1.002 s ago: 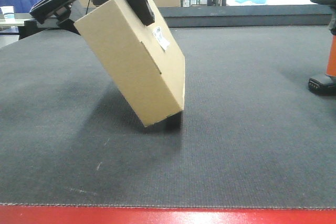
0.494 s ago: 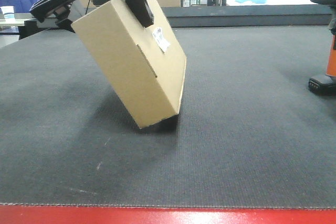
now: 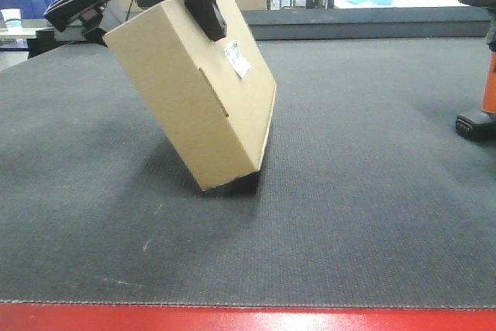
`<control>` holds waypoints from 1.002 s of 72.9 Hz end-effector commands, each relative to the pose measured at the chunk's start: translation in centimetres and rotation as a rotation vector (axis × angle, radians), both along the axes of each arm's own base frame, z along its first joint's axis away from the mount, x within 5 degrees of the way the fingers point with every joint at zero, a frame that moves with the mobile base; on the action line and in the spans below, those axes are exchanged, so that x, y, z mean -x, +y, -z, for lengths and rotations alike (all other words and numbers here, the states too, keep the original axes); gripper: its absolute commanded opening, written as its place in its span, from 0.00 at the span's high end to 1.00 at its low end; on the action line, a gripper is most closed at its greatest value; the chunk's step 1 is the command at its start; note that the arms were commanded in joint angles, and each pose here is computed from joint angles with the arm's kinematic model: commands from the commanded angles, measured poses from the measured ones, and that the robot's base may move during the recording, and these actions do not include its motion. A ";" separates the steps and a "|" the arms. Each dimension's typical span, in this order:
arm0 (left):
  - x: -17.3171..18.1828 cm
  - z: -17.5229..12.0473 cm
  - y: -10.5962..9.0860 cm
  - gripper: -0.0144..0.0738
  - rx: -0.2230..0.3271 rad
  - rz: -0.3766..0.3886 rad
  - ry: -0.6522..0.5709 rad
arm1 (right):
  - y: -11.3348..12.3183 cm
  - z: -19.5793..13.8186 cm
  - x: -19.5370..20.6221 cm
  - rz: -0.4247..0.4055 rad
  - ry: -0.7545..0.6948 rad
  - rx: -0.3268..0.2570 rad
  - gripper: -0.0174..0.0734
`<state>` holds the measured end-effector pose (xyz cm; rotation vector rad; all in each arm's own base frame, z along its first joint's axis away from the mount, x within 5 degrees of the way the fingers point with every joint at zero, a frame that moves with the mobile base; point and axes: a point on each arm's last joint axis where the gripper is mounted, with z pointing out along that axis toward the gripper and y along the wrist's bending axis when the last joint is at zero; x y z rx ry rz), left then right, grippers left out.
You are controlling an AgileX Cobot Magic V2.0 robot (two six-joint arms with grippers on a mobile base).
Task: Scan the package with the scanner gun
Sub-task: 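Grasp the orange scanner gun with the right gripper and lift it, then aim the held scanner gun at the box label held by left gripper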
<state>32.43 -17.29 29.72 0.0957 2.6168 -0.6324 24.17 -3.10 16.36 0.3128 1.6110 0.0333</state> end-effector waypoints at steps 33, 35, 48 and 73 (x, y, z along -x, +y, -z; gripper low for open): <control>-0.3 -0.2 -0.3 0.96 0.014 -0.006 -0.038 | -0.1 -0.6 -0.5 -0.005 -0.046 -0.009 0.23; -0.3 -0.2 -0.3 0.96 0.014 -0.006 -0.038 | -0.1 -0.8 -0.7 -0.005 -0.056 -0.008 0.22; -0.3 -0.2 -0.3 0.96 0.014 -0.006 -0.038 | -0.3 -2.2 -2.4 -0.005 -0.119 -0.001 0.22; -0.3 -0.2 -0.3 0.96 0.025 -0.010 -0.037 | -0.4 -1.6 -3.3 -0.001 -0.083 -0.006 0.22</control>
